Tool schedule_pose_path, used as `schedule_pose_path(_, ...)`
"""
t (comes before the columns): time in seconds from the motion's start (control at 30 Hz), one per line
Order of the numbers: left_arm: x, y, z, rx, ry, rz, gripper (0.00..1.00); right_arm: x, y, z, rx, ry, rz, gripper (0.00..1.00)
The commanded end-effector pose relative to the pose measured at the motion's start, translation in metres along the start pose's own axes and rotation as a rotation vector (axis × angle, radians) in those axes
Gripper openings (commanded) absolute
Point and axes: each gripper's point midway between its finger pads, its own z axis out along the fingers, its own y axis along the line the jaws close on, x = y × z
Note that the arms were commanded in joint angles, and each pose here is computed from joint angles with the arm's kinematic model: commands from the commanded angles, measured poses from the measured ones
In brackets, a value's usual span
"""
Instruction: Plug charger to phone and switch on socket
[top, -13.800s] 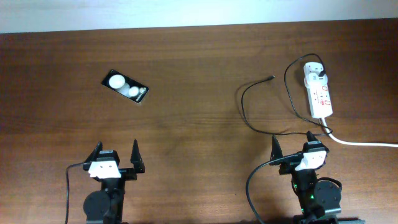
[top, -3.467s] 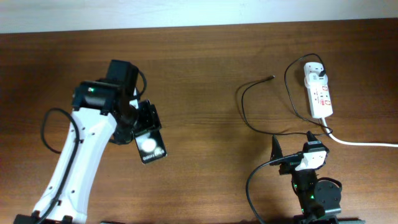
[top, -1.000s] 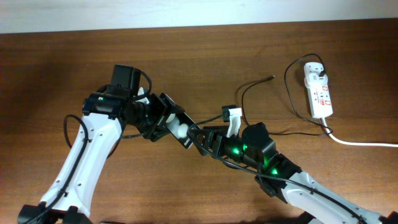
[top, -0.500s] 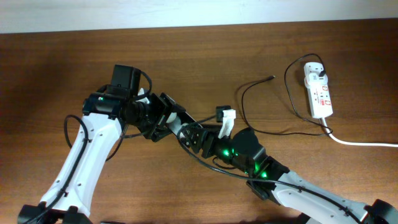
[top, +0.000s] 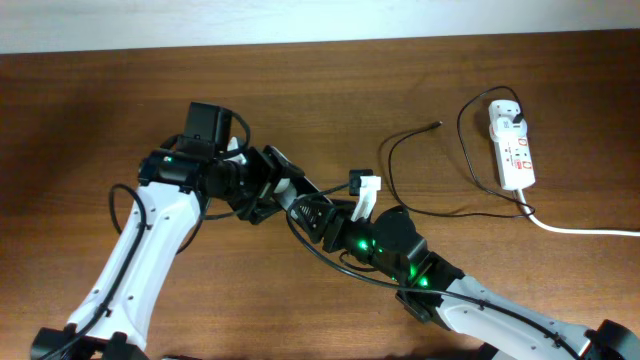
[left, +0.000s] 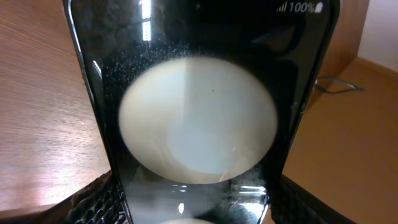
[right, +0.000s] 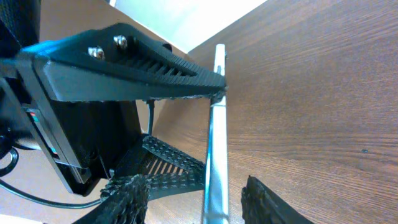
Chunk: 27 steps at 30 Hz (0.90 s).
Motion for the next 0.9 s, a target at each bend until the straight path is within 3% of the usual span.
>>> schedule_pose_path(0.0,0.0114,-0.0083,0.0005,0.023,0.028,0.017,0.55,-0.0038,0.0002,0.0025,0.017,-0.024,0.0,0.49)
schedule_pose_path(0.37,0.0153,-0.0106,0.009,-0.005,-0.008,0.068,0.54,-0.0064,-0.0028,0.0024,0.031,-0.041,0.082,0.37)
schedule_pose_path(0.77,0.0168,-0.0117,0.0096,-0.002,-0.004,0.073,0.56,0.001,0.003,0.0025,0.0,0.004,0.082,0.13)
schedule_pose_path(0.87,0.0166,-0.0117,0.0096,-0.002,-0.005,0.073,0.65,0.0013,0.0034,0.0025,-0.002,0.006,0.109,0.09)
